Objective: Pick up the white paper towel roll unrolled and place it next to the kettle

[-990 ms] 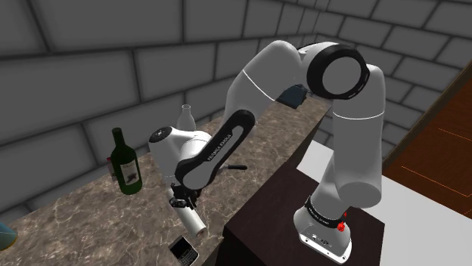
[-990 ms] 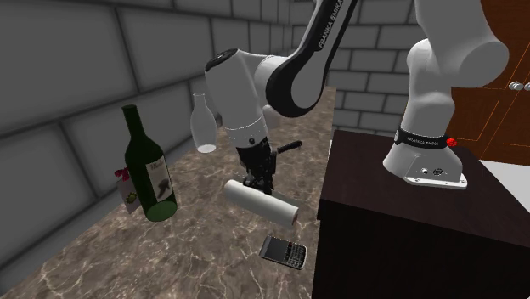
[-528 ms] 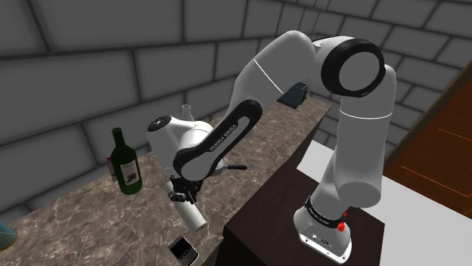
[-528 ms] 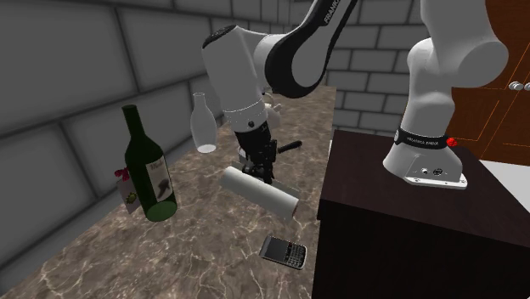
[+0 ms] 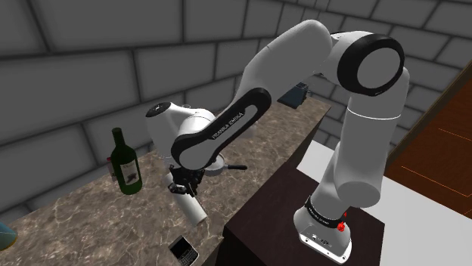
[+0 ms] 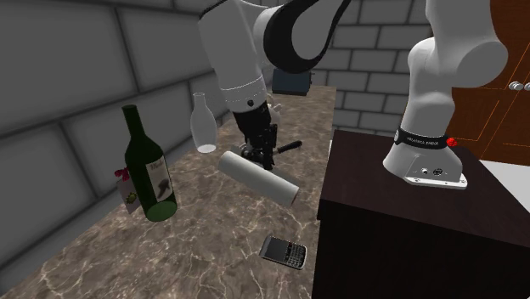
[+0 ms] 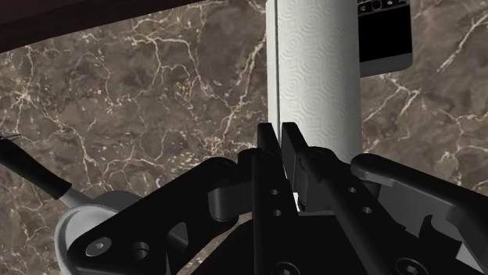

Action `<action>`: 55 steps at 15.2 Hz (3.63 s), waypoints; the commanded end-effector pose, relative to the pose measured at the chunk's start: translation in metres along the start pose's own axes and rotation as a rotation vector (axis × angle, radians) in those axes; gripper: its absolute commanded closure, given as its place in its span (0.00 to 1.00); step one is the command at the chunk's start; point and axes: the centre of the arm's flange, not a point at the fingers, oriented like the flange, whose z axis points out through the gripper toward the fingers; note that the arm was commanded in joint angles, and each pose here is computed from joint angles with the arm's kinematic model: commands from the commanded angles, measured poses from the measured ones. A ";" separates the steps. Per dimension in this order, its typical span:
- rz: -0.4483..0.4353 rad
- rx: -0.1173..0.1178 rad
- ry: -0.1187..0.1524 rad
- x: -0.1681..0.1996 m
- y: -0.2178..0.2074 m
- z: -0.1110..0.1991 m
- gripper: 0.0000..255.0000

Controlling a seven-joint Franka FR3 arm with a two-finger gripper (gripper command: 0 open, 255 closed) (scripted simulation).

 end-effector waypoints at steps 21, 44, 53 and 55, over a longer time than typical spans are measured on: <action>0.000 0.000 0.000 -0.022 0.024 -0.112 1.00; 0.000 0.000 0.000 0.145 0.229 -0.114 1.00; 0.000 0.000 0.000 0.221 0.320 -0.109 1.00; 0.000 0.000 0.000 0.238 0.340 -0.108 1.00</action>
